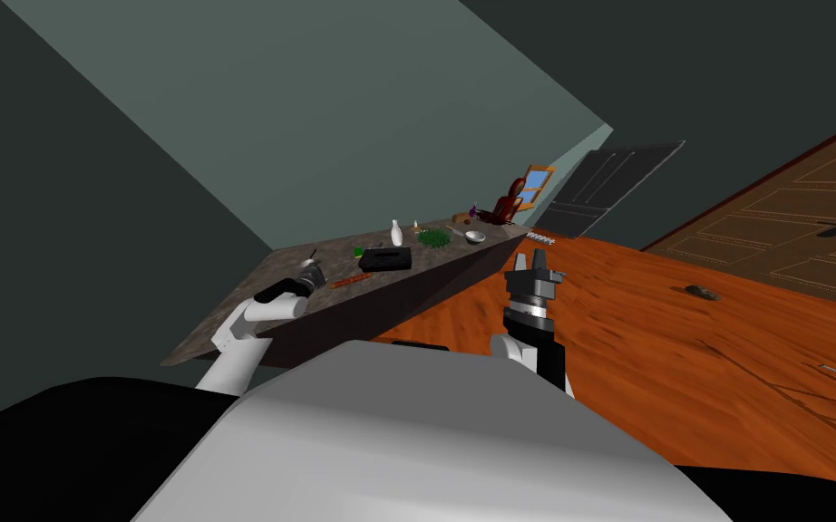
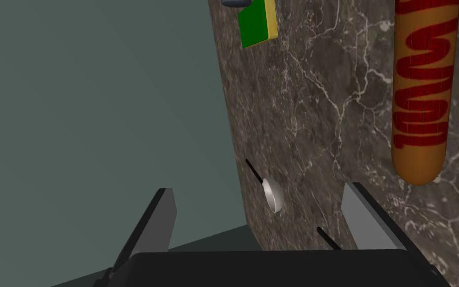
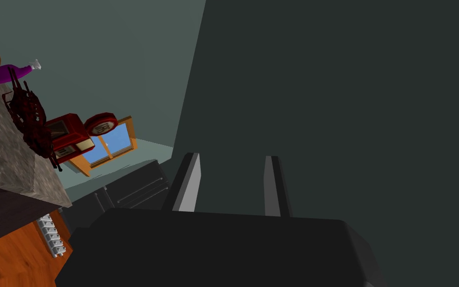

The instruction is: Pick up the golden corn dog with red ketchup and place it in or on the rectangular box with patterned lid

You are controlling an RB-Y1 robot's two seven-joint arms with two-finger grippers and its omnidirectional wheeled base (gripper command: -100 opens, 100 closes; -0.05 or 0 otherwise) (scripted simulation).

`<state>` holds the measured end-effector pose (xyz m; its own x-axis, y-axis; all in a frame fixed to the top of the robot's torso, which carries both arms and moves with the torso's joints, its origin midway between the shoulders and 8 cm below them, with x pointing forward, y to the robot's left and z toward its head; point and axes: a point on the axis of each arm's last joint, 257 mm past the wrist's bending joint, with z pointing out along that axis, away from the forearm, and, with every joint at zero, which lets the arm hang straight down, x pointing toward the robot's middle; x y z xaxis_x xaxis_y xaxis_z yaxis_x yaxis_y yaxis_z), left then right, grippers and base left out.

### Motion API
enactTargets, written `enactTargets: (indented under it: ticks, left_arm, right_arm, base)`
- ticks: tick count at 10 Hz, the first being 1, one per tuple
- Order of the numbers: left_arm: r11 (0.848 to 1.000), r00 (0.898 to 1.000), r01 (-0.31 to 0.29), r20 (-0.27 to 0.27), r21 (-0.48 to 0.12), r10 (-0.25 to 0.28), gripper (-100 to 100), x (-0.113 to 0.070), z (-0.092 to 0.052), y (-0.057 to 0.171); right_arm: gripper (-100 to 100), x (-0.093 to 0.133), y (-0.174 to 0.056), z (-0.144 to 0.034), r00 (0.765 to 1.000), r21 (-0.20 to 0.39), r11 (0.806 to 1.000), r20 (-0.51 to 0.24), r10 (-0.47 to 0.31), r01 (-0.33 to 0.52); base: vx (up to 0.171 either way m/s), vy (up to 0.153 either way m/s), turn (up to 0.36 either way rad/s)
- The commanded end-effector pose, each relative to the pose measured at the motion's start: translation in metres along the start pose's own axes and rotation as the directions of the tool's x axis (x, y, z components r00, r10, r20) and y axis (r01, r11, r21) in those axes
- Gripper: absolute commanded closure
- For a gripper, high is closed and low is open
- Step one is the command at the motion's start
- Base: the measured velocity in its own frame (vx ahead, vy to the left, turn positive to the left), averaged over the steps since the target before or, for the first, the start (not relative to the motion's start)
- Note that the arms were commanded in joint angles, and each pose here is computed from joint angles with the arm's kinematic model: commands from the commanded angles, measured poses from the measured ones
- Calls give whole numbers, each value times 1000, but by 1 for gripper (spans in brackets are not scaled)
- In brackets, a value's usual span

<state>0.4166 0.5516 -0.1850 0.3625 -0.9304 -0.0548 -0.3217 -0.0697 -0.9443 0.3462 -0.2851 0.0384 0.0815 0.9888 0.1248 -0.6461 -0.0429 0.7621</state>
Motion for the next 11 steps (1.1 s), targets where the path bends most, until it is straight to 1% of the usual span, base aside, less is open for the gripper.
enactTargets:
  ticks: [1,3,4,6,7,9,10,11]
  left_arm:
    - [999,1000,19,16,-45,-18,-100,-8,5,7]
    - [996,999,20,28,-92,-17,-100,-11,4,19]
    - [992,999,38,40,-119,-34,-100,-18,7,20]
    - [986,998,40,52,-164,-32,-100,-20,5,32]
    - [981,997,59,62,-183,-48,-100,-25,8,32]
    - [970,996,62,76,-234,-45,-100,-28,5,45]
    - [963,995,80,85,-255,-60,-100,-32,7,46]
    - [956,994,82,93,-282,-58,-100,-34,5,53]
  right_arm:
    - [0,0,0,0,1000,0,1000,0,0,0]
    - [0,0,0,0,1000,0,1000,0,0,0]
    - [0,0,0,0,1000,0,1000,0,0,0]
    - [0,0,0,0,1000,0,1000,0,0,0]
    - [0,0,0,0,1000,0,1000,0,0,0]
    - [0,0,0,0,1000,0,1000,0,0,0]
    - [0,0,0,0,1000,0,1000,0,0,0]
    - [0,0,0,0,1000,0,1000,0,0,0]
  base:
    - [34,-36,-23]
    - [42,-34,0]
    - [48,-41,-18]
    - [37,-27,-3]
    - [47,-13,-17]
    - [37,-28,-4]
    - [62,-49,-18]
    - [66,-36,-6]
